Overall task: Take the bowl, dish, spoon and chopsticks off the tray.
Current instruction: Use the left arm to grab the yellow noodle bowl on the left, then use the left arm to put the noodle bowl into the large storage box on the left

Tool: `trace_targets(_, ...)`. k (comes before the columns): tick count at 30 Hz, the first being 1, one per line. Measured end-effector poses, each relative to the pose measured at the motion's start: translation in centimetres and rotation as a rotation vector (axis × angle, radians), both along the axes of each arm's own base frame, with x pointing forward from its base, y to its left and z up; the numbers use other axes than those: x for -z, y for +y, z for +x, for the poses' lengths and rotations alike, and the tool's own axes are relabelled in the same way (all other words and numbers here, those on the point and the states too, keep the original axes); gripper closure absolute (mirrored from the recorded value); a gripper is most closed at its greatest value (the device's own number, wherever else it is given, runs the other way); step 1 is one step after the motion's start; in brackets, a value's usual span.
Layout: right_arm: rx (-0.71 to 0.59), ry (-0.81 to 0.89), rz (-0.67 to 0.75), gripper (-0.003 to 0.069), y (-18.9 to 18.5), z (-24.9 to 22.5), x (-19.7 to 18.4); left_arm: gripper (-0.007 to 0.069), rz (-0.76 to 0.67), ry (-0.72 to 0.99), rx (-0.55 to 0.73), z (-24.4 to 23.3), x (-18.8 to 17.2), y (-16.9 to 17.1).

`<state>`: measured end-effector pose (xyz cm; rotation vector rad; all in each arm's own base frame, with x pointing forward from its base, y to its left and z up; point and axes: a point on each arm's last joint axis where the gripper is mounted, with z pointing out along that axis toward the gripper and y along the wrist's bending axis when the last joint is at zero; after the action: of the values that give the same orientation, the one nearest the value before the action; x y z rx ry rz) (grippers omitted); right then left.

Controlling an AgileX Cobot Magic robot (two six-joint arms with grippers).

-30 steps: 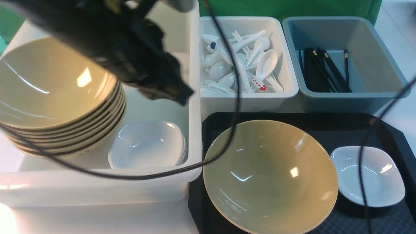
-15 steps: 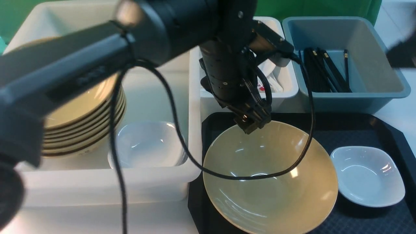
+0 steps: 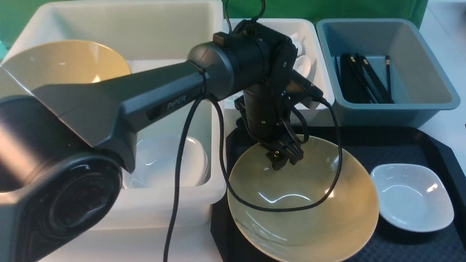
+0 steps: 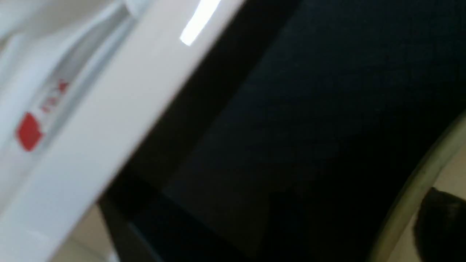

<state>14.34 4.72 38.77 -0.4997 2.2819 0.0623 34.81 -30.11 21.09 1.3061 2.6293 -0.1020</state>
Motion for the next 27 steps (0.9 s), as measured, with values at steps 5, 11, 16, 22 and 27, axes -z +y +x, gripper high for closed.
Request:
trace_targets(5, -0.003, -0.004, -0.001, 0.0289, 0.0, 0.0, 0.0, 0.0539, -0.072, 0.062, -0.015, -0.8, -1.2, -0.2)
trace_targets(11, -0.021, -0.022, -0.016, 0.0339, 0.0, 0.1, -0.1, 0.0620, -0.198, -0.004, -0.005, -2.3, -7.2, 0.6)
trace_targets(16, -0.073, -0.072, 0.021, 0.0454, 0.6, 0.4, -0.9, 0.0619, -0.312, -0.067, -0.063, -2.6, -13.0, 4.4)
trace_targets(22, -0.361, -0.138, 0.149, 0.0623, 4.1, 1.5, -4.2, 0.0619, -0.521, -0.156, -0.308, -4.0, -20.4, 15.0)
trace_targets(27, -0.553, -0.188, 0.185, 0.0624, 8.0, 2.5, -6.4, 0.0620, -0.591, -0.323, -0.724, -8.4, -22.4, 27.4)
